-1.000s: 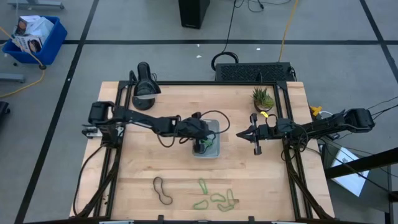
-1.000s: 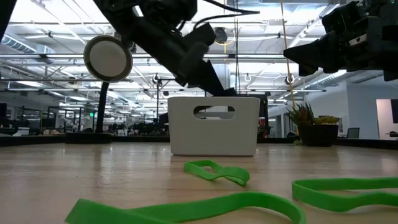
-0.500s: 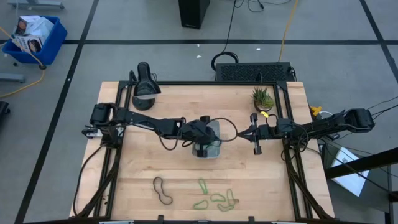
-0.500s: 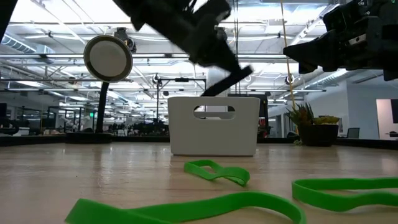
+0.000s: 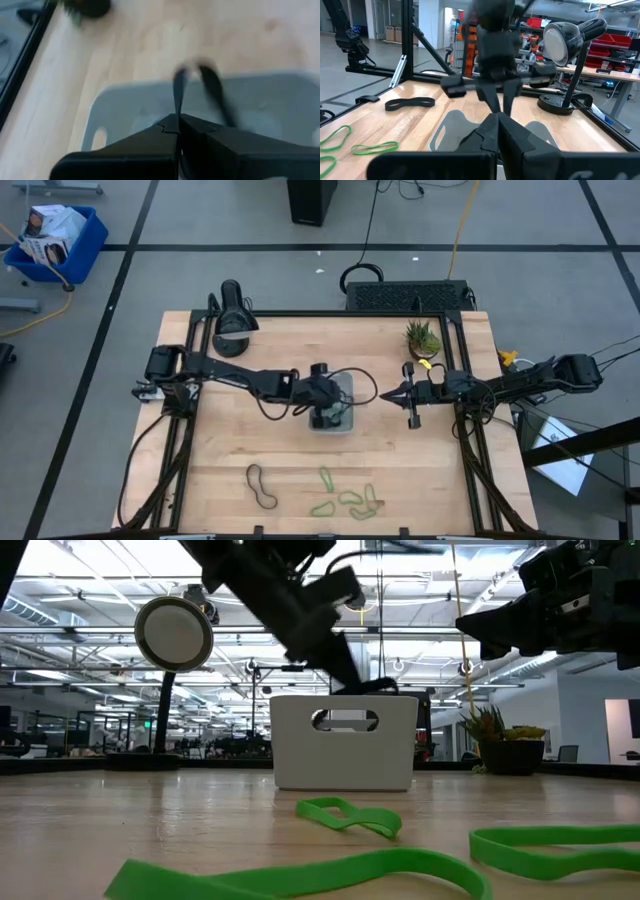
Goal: Pick and place rubber bands into bin
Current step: Put the black rubber band into the gray bin, then put the green rubber band into the gray bin
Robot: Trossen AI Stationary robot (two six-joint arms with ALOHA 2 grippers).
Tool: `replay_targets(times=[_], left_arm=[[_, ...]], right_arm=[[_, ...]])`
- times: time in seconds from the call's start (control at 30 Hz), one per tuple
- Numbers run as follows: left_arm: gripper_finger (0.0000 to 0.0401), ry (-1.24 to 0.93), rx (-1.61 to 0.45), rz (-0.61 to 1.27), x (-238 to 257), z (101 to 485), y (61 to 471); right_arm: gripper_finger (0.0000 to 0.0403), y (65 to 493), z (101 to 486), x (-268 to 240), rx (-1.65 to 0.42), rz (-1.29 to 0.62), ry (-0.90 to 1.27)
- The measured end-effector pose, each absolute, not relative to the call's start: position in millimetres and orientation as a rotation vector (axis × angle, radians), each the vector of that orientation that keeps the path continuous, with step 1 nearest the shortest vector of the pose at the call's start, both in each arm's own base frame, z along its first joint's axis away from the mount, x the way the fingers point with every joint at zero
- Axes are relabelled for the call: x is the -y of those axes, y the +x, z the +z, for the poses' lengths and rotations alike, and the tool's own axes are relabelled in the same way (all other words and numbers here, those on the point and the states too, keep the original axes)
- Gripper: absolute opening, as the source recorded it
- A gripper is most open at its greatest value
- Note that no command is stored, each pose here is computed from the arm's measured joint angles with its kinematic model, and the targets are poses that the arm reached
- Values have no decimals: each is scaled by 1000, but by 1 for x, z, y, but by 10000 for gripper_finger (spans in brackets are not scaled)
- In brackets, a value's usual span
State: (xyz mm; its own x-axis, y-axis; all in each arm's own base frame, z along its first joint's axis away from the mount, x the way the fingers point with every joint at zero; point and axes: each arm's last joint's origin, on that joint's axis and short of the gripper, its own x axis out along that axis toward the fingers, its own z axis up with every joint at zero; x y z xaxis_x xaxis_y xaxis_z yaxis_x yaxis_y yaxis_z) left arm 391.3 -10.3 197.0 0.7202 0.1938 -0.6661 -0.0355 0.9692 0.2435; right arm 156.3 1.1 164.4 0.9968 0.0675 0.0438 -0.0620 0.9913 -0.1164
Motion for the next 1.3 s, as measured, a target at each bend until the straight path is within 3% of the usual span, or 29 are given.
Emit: replay_targets(times=[0.3, 0.43, 0.7, 0.87, 0.97, 1.07, 1.3], left_arm=[[40, 178, -818, 160, 3, 183, 383], [95, 177, -817, 144, 7, 183, 383], [244, 224, -805, 137, 7, 186, 385], [281, 239, -733, 116, 17, 223, 375], [267, 244, -666, 86, 30, 254, 359], [219, 288, -639, 27, 46, 280, 337], [28, 416, -622, -134, 78, 299, 279]], right_arm=[[1, 156, 165, -1, 56, 64, -117], [1, 156, 165, -1, 56, 64, -117], [1, 156, 165, -1, 56, 65, -117], [1, 156, 164, -1, 48, 65, -118], [1, 156, 164, -1, 41, 66, -118], [1, 156, 164, -1, 47, 66, -118], [1, 157, 164, -1, 50, 66, -104]])
